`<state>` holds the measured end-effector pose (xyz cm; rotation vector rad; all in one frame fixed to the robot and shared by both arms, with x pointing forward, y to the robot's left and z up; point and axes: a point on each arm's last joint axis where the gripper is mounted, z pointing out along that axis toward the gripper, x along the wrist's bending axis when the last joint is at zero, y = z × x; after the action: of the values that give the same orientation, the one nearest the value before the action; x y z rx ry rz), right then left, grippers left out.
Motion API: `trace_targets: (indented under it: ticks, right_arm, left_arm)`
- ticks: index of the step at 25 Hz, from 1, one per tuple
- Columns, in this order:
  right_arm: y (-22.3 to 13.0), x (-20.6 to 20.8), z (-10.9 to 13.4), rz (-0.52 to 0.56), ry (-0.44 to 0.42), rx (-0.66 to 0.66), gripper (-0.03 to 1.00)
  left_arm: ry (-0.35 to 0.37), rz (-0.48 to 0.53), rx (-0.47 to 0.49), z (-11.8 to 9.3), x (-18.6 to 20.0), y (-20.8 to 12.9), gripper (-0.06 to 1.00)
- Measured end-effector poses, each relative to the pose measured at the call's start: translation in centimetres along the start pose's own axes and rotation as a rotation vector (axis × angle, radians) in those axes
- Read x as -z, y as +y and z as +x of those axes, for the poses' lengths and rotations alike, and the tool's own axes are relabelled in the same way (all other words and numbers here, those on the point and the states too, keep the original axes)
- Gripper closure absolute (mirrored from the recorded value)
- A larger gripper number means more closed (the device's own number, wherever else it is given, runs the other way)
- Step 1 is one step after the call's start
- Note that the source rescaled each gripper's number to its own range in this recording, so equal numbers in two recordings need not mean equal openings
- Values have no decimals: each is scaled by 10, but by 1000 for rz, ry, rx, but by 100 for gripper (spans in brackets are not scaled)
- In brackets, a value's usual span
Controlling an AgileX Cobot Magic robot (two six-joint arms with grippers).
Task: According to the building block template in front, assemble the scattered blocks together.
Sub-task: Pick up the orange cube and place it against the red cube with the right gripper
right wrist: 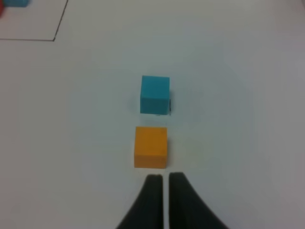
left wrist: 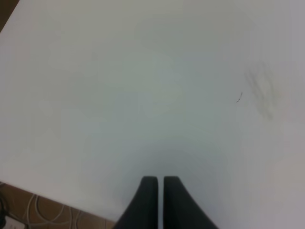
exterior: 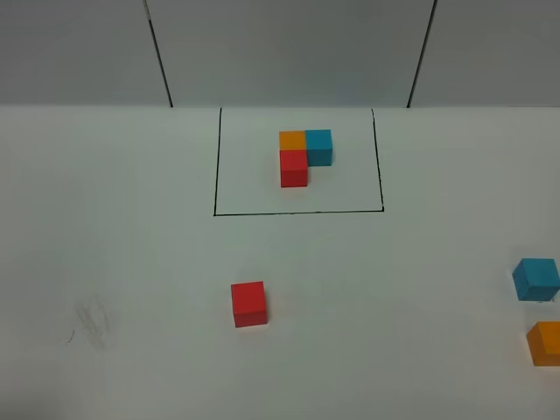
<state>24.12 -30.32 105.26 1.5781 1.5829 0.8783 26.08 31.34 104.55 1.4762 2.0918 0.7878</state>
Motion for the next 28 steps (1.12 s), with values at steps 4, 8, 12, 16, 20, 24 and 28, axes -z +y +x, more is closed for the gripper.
trace_targets:
  ticks: [4,8,12,16,20,24,28]
  right_arm:
    - [0,0,0,0,0,0,97]
    - [0,0,0,0,0,0,97]
    - [0,0,0,0,0,-1,97]
    - [0,0,0,0,0,-1,97]
    - [0,0,0,0,0,-1,97]
    - [0,0,0,0,0,0,97]
    - [0,0,0,0,0,0,97]
  left_arm:
    - [-51,-41,-49,-3,5,-6,94]
    - [-101,-70,-102,-6,8,-11,94]
    - [-132,-104,-131,-6,12,-14,94]
    - [-141,-138,-139,-5,15,-17,94]
    - [-146,-164,-150,-5,18,-20,94]
    - [-149,-190,-151,-4,20,-23,94]
    - [-152,-200,-153,-4,21,-24,94]
